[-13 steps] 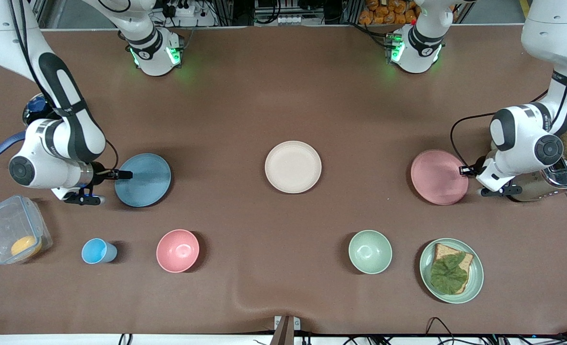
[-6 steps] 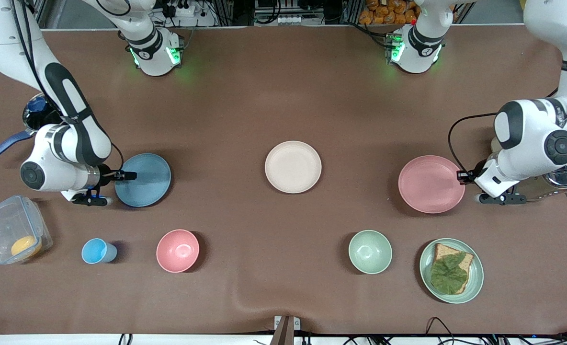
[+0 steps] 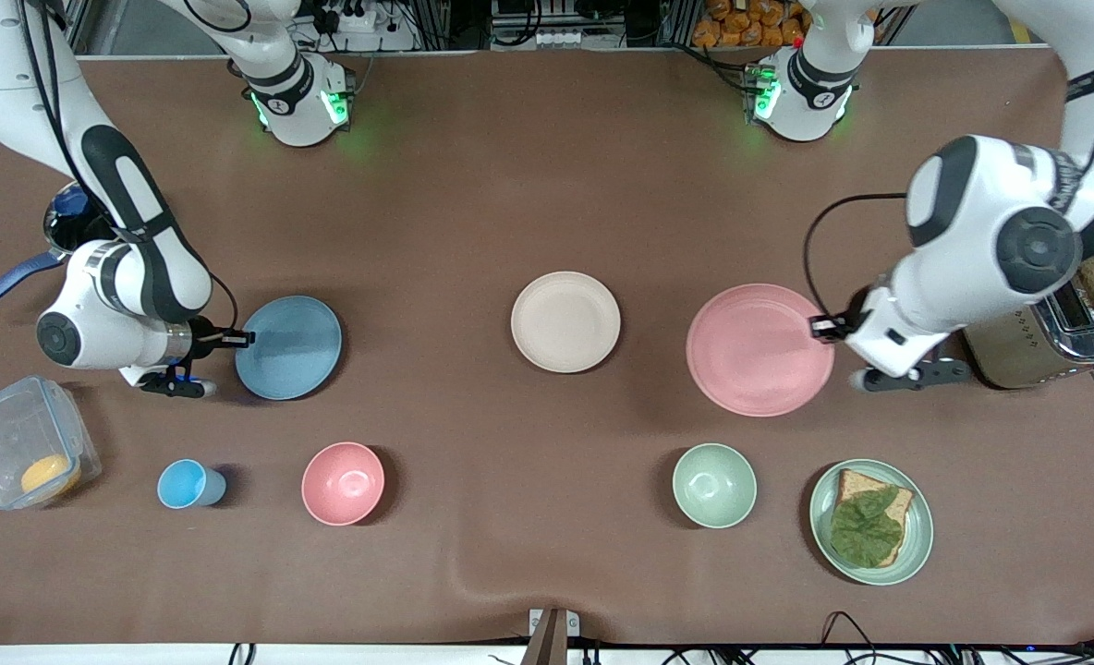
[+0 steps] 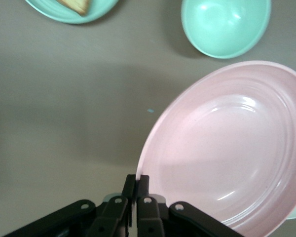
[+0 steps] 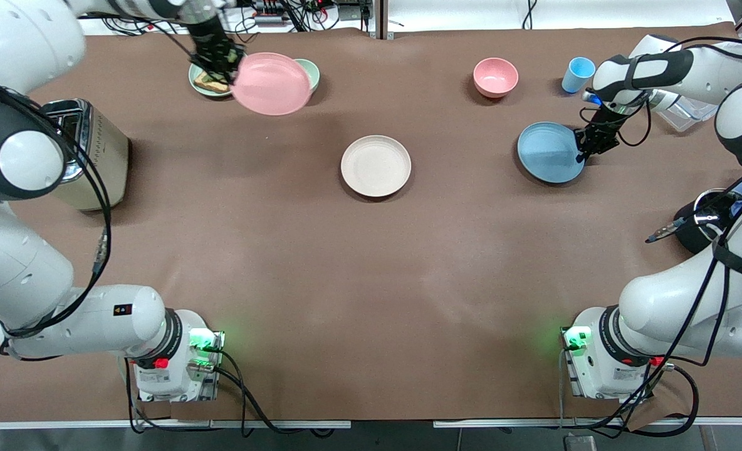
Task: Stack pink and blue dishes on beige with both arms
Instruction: 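Carry the pink plate onto the beige plate while the right gripper lifts the blue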
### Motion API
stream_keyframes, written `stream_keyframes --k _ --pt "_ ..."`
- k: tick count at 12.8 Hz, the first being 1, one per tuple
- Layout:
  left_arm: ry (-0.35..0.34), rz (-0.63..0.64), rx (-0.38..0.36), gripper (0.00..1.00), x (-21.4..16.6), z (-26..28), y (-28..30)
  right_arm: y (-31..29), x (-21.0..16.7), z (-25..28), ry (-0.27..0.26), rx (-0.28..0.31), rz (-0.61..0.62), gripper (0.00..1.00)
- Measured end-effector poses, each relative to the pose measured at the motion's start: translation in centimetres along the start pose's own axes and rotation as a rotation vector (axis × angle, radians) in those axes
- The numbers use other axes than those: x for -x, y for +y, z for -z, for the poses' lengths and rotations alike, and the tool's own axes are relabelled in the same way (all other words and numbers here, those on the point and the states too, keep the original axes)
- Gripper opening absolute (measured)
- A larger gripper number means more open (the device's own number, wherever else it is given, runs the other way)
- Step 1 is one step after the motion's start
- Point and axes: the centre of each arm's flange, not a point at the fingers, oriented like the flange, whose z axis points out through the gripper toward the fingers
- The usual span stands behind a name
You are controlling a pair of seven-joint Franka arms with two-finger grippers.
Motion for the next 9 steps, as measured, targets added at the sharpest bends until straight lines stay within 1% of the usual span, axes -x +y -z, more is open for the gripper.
stream_keyframes --k 2,3,5,6,9 --pt "-0.02 0.018 -0.006 0.05 1.5 -1.9 4.4 0.0 -0.1 0.2 0.004 -0.002 0.019 0.06" --pt "-0.031 0.022 -0.008 0.05 1.9 -3.0 5.8 -0.1 -0.2 0.5 0.006 -0.003 0.033 0.04" --pt "-0.054 0.028 -0.001 0.05 2.6 -4.6 7.7 -0.4 -0.2 1.4 0.0 -0.005 0.053 0.04" --pt "-0.056 0.03 0.002 0.05 3.0 -5.3 8.7 -0.6 -0.2 2.3 -0.007 -0.006 0.06 0.04" --pt "-0.028 0.052 0.02 0.05 5.5 -9.1 12.2 -1.4 -0.2 5.8 -0.038 -0.012 0.074 0.04"
